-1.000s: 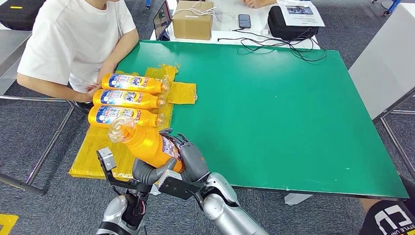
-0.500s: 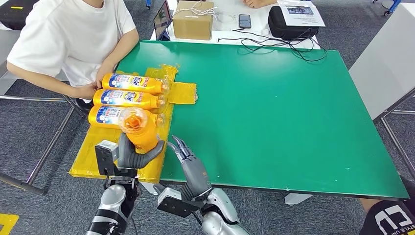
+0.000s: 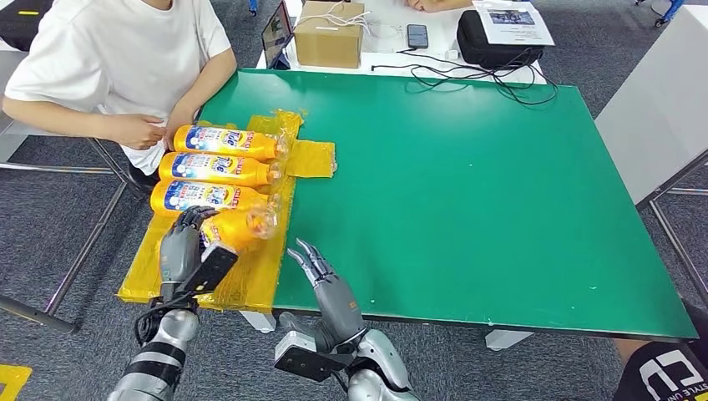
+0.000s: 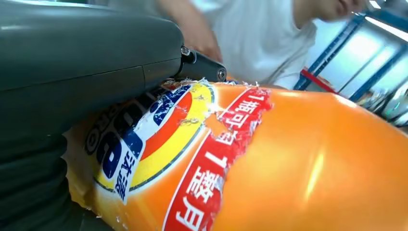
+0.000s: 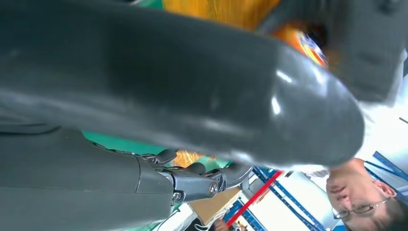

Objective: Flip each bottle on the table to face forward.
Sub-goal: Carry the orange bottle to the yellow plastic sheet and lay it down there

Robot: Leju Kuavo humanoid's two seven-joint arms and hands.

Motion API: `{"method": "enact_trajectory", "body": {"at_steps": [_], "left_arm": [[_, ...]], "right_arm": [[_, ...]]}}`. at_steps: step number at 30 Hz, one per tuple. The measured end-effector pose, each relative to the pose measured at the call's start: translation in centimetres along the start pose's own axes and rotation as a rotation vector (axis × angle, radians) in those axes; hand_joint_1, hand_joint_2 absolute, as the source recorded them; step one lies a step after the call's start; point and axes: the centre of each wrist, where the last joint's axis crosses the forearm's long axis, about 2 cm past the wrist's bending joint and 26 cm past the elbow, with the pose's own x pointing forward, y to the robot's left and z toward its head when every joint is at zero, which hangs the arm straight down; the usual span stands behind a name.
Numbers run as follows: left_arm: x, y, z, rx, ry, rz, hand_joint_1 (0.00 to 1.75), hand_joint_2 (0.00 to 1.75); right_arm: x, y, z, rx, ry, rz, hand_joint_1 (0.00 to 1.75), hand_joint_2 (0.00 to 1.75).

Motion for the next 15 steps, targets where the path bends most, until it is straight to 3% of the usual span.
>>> {"method": "enact_trajectory", "body": {"at_steps": [5, 11, 14, 15], "left_arm": [[-2.7, 0.9, 0.6, -0.071, 0.004, -0.137, 1.75, 1.75], [-3.4, 1.0, 0.6, -0.208, -0.022, -0.213, 1.74, 1.75], [-3.3, 0.6, 0.7, -0.266, -0.063, -0.233, 0.73, 1.75], [-3.3, 0.5, 0.7, -0.279, -0.076, -0.235, 0.3, 1.75]], "right_arm": [[-0.2, -0.1, 0.2, 0.001, 0.005, -0.007, 0.0, 0.0], [-0.4, -0.3, 0.2, 0.0, 0.005, -0.014, 0.0, 0.0], [-0.5, -0.3, 0.1, 0.01, 0.0, -0.023, 0.0, 0.0], [-0.5, -0.3, 0.1, 0.013, -0.003, -0.024, 0.0, 0.0]]}}
